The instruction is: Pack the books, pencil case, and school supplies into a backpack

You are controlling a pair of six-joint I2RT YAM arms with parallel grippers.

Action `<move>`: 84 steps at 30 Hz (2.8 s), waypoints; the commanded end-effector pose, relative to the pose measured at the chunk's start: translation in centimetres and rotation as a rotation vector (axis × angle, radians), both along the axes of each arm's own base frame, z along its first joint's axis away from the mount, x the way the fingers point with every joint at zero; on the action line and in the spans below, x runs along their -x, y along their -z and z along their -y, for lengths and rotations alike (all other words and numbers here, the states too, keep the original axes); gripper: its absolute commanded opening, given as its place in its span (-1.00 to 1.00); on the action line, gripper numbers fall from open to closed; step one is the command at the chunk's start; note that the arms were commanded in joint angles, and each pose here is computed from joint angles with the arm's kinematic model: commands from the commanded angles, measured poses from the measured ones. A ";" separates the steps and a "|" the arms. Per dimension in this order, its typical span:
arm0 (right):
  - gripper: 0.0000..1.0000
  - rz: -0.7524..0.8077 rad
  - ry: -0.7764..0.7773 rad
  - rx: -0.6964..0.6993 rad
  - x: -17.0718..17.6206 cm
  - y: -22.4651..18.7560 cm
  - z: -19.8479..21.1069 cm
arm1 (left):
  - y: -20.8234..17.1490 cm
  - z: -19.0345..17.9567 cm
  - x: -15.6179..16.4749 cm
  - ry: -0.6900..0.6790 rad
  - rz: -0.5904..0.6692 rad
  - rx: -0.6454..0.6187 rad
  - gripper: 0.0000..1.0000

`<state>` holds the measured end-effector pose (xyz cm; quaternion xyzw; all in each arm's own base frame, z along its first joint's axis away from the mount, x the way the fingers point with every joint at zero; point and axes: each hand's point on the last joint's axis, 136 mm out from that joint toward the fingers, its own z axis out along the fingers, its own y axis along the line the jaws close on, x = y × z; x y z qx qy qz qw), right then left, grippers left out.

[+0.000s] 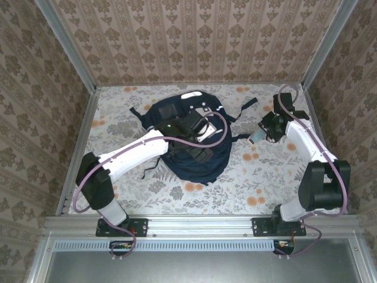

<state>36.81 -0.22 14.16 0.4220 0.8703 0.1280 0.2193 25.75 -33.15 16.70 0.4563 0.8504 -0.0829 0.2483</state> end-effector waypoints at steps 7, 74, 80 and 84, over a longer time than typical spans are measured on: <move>-0.44 0.123 -0.036 -0.005 2.4 -3.8 0.1 | 3.1 0.0 -2.4 0.031 -0.043 -0.133 0.69; -0.42 0.547 -0.394 -0.471 4.2 -10.0 -14.1 | -12.1 3.7 -7.6 -0.083 0.392 0.168 -0.91; -0.43 0.562 -0.370 -0.548 2.8 -9.7 -18.1 | -13.2 5.3 -7.6 -0.096 0.356 0.228 -0.91; -0.45 0.538 -0.282 -0.552 1.9 -8.5 -19.0 | -13.5 5.9 -7.7 -0.110 0.334 0.250 -0.91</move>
